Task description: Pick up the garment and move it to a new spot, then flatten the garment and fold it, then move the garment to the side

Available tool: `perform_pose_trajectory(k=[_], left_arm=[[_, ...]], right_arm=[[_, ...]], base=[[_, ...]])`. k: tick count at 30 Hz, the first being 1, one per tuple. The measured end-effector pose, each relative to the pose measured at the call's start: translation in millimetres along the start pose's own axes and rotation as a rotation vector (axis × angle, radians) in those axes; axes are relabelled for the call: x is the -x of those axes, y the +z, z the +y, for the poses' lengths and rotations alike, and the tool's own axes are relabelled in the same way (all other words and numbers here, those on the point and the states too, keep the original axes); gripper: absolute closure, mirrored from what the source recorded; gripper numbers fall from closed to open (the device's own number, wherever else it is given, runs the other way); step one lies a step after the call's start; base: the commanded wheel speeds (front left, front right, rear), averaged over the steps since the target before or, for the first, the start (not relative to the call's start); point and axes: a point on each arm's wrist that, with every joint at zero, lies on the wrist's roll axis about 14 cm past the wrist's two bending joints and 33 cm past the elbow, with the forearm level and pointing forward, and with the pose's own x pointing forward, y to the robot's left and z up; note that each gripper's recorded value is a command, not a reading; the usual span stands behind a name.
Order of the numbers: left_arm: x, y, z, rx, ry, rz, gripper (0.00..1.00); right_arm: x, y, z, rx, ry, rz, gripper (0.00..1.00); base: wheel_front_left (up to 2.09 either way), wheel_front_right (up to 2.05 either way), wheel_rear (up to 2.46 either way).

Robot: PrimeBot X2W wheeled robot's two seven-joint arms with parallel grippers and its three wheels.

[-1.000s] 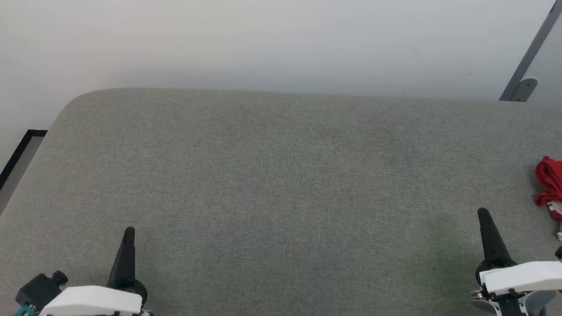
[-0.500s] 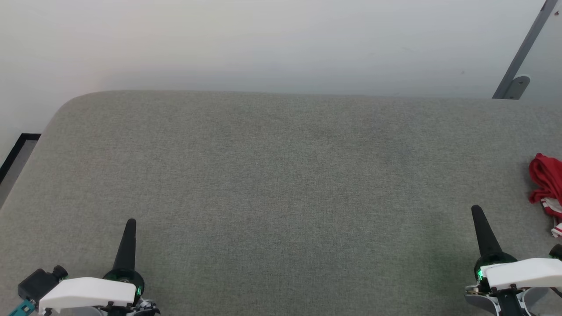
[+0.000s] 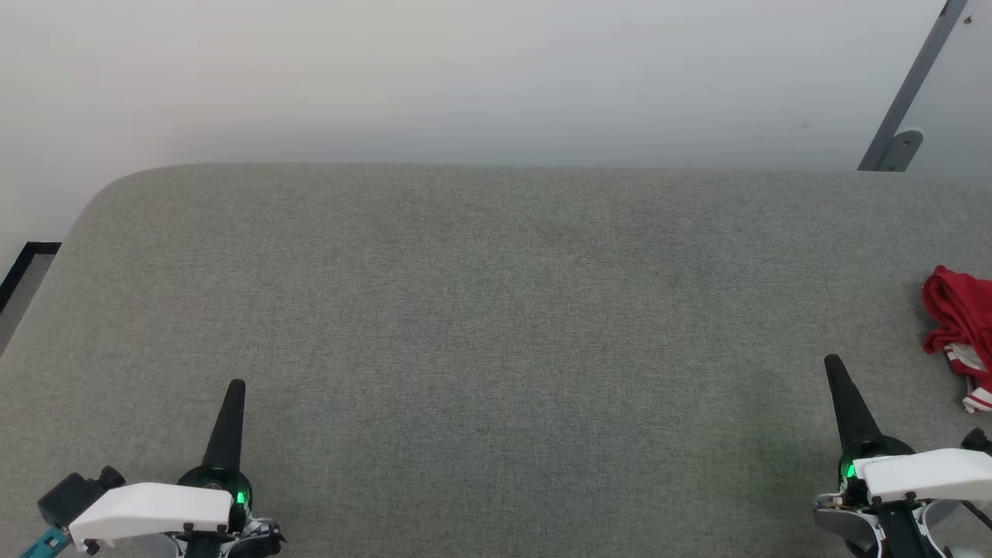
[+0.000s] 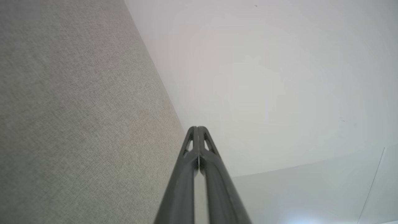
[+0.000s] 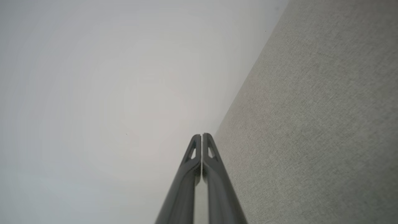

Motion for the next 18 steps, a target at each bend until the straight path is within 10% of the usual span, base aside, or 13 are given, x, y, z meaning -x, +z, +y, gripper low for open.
perform_pose_trajectory(k=[18], left_arm=[[-9.7,-7.7,-8.8,0.144,-0.022,0.028,1.0]], right_arm=[[-0.7,2.0,2.1,-0.15,0.01,-0.005,1.0]], base=[[0.0,0.0,0.0]])
